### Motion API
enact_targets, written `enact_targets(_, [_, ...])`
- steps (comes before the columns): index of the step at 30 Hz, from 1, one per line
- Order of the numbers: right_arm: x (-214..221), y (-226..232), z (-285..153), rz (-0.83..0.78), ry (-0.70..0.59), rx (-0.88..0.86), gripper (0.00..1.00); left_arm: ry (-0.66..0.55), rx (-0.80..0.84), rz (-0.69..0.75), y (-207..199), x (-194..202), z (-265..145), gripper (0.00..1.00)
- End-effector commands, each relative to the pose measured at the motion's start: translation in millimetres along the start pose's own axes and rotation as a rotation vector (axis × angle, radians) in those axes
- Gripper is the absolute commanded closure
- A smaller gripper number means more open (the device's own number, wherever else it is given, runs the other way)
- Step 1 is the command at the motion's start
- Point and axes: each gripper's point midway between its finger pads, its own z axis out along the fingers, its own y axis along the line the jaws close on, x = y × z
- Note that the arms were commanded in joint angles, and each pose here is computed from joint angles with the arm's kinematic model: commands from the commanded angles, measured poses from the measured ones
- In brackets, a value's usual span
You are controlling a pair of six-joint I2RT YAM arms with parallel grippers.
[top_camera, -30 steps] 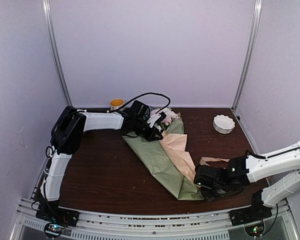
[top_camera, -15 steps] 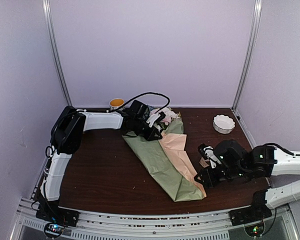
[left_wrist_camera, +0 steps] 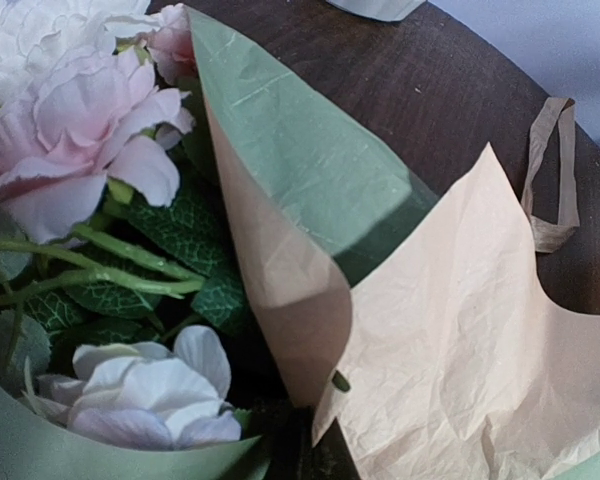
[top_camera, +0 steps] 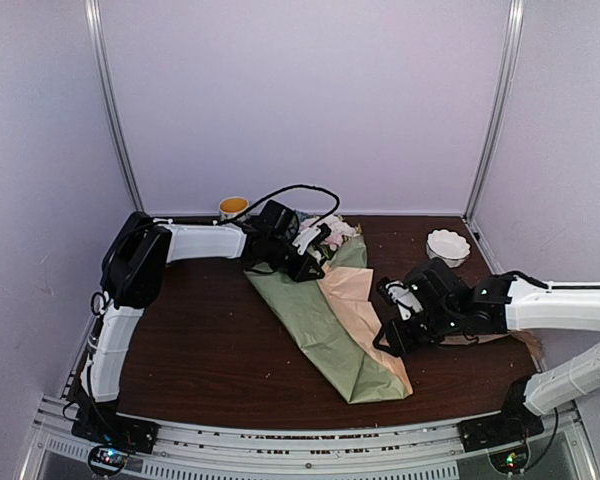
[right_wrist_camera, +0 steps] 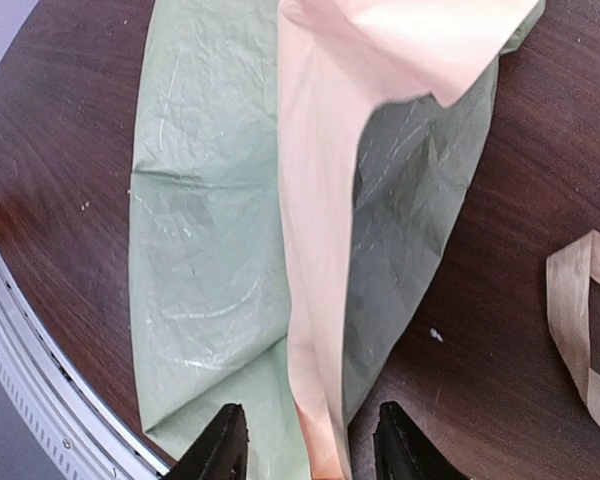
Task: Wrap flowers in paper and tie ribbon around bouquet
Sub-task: Fold the two-thirds-folded wrapping paper at the center of the board.
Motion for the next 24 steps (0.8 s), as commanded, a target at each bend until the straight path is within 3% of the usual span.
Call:
enact_targets(1, [-43,8,4,0.016,-0.085,-0.105,0.56,0.024,-0.025,-0.016,14,12,-3,1.00])
enact_targets(9, [-130,-30,-13,0.191,-0.270,-0.154,0.54,0.035,-0.026,-0.025,14,14,-4,1.00])
enact_targets(24, [-182,-72,41,0.210,-0.179,-0.109,0.53,0.041,-0.026,-0.013,14,16,-4,1.00])
